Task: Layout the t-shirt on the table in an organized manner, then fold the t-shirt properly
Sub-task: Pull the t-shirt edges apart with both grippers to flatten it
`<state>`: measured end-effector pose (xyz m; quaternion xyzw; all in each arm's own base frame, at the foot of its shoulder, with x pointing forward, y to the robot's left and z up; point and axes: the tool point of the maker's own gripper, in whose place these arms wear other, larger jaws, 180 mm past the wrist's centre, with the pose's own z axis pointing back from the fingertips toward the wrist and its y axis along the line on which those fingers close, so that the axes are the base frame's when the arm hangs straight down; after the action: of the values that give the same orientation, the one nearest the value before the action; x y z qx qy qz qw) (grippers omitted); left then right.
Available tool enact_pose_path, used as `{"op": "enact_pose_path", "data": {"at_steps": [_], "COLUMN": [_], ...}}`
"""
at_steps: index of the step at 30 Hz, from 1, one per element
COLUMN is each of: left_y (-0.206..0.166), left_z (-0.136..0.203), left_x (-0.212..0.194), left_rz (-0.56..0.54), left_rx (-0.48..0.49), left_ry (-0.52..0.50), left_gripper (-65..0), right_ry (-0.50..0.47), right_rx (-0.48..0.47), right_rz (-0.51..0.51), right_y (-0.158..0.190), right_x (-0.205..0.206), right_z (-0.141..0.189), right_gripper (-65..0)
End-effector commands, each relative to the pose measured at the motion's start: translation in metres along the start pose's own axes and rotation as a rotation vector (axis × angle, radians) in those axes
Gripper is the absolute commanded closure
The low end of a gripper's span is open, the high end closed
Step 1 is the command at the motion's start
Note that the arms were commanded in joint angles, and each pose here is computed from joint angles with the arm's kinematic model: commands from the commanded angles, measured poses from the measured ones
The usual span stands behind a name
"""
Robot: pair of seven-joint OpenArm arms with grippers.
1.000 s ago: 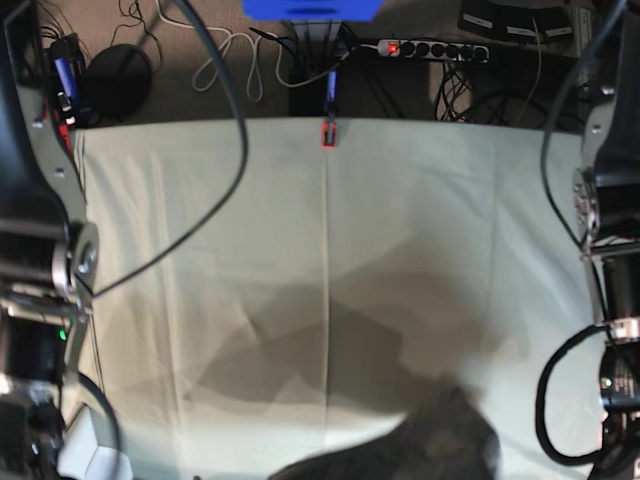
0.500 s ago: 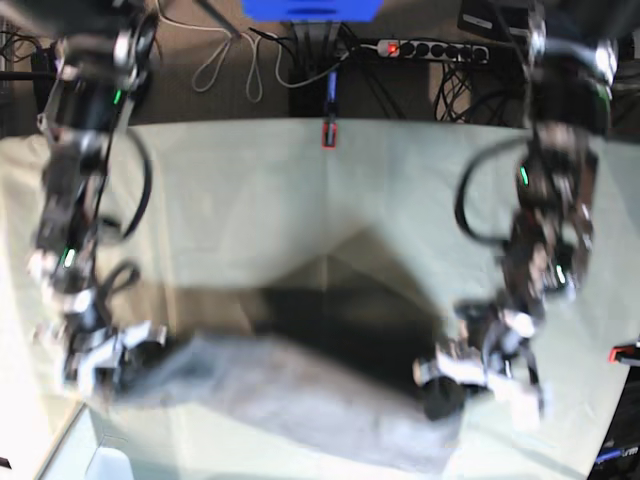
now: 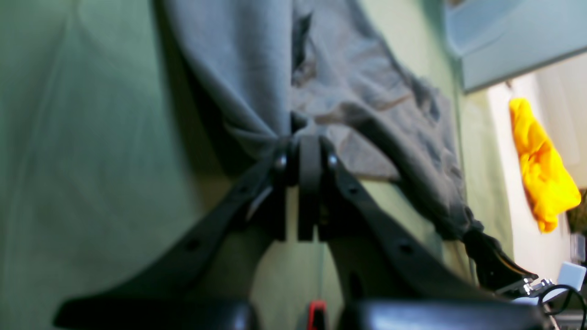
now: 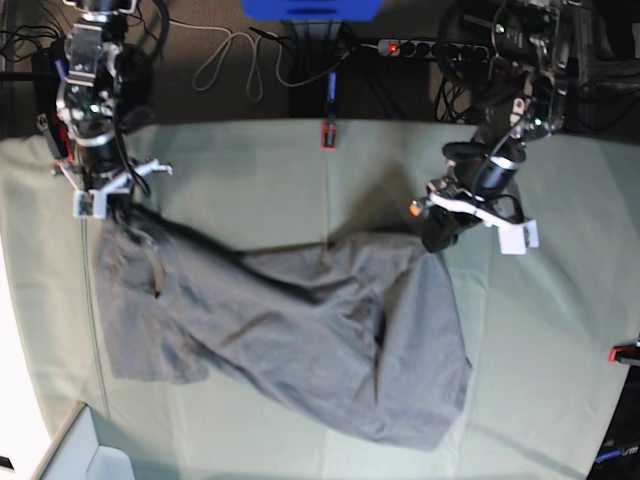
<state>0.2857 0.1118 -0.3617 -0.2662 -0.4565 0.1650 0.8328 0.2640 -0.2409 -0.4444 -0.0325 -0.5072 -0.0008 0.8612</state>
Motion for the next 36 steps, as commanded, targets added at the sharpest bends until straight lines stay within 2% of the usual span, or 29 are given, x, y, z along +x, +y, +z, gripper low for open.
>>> {"op": "enact_pose_path", "data": {"at_steps": [1,3,6,10,12,14,16,18,21,26,31,36], "left_y": [-0.009,-0.008,-0.007,-0.005,-0.005,-0.006,-0.004,-0.002,0.001,0.02,0.051,0.07], "left_z": [0.001,0.002,0.001,0.003,0.004,0.005,0.007,0.008,0.008,0.017,0.026,0.026], "left_x": [0.014,0.011,0.011,0.007,0.005,0.006,0.003,0.001,-0.001,0.015,0.053,0.073], "left_rz": [-0.005,-0.004,-0.002,-0.001,-0.003,-0.004,-0.002,0.0,0.004,0.014,0.022,0.032], "left_rx": [-0.032,-0.03,-0.028,-0.023,-0.022,-0.026,-0.019,-0.015,-0.003,0.046,0.126,0.168], "left_ry": [-0.048,-0.042,-0.036,-0.025,-0.02,-0.023,-0.015,-0.012,-0.008,-0.055,-0.157,-0.205], "left_gripper": [-0.1,-0.4,-0.5,-0.6,-0.6,-3.1,-8.6,-15.1,-28.2,-41.1,-43.0,-43.0], "right_ry": [-0.057,-0.038,-0.077,-0.158,-0.202,-0.261,-0.275,-0.273,-0.177,-0.053,0.042,0.128], "right_rx": [-0.012,-0.02,-0.092,-0.114,-0.106,-0.034,0.054,0.103,0.199,0.262,0.266,0.267], "right_rz": [0.011,0.017,0.031,0.073,0.088,0.1,0.091,0.089,0.098,0.072,0.029,0.008], "right_y": [-0.009,-0.013,-0.04,-0.047,-0.043,-0.023,0.004,0.021,0.051,0.067,0.056,0.048], "right_x": [0.016,0.005,0.019,0.053,0.072,0.097,0.109,0.123,0.13,0.134,0.12,0.089], "right_z": [0.001,0.011,0.029,0.042,0.042,0.036,0.026,0.011,-0.029,-0.081,-0.113,-0.118], "right_gripper": [-5.8,-14.2,-28.2,-39.5,-40.7,-40.9,-41.0,-41.1,-41.1,-41.1,-41.1,-40.6]}}
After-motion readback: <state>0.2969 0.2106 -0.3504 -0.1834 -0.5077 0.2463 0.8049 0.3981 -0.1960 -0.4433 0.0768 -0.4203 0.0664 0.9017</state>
